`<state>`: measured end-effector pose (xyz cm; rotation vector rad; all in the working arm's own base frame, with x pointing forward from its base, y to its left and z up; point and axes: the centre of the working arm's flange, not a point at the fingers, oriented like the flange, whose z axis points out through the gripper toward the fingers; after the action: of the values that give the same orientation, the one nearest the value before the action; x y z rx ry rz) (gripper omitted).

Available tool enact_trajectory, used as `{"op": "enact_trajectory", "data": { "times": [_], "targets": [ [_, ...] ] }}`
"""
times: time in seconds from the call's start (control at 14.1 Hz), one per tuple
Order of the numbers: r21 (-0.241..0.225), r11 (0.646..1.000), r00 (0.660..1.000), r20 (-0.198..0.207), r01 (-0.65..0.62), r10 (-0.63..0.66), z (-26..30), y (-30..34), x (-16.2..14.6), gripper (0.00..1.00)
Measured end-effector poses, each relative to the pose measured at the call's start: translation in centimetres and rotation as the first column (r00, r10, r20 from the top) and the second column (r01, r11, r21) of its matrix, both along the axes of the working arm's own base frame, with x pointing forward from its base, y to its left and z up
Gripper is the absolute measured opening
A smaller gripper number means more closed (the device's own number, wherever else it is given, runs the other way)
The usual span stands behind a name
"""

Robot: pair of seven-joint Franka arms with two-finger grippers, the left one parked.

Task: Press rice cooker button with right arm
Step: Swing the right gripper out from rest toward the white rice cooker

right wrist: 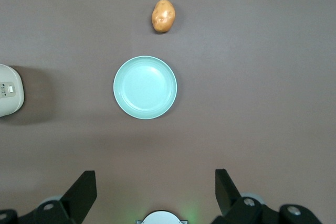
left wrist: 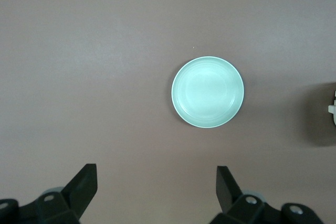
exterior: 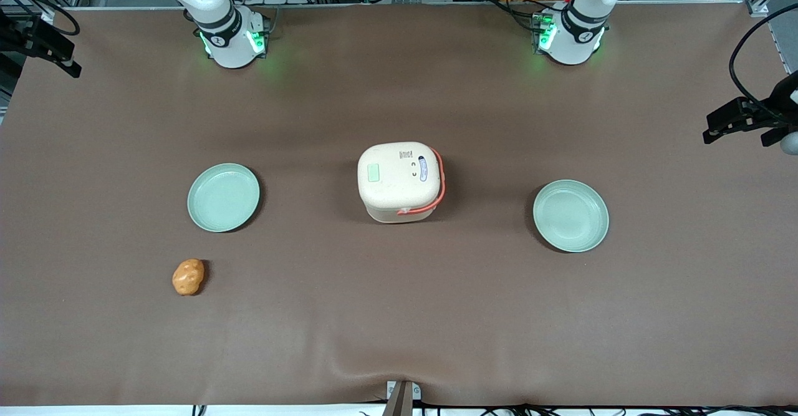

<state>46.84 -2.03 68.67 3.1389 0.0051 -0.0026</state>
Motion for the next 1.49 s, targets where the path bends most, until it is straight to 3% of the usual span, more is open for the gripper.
{"op": "enact_trajectory", "data": {
  "times": [0.43, 0.78, 1.06, 1.49],
  "targets": [
    [-0.001, 1.000, 1.000, -0.002, -0.001, 0.001, -0.3, 0.1, 0.4, 1.00],
    [-0.006, 0.996, 0.996, -0.034, -0.086, 0.086, -2.4, 4.4, 2.9, 1.00],
    [-0.010, 0.992, 0.992, -0.023, -0.123, 0.123, -2.5, 8.1, 3.9, 1.00],
    [-0.014, 0.998, 0.998, -0.009, -0.057, 0.057, -3.4, 14.5, 4.0, 1.00]
  ]
}}
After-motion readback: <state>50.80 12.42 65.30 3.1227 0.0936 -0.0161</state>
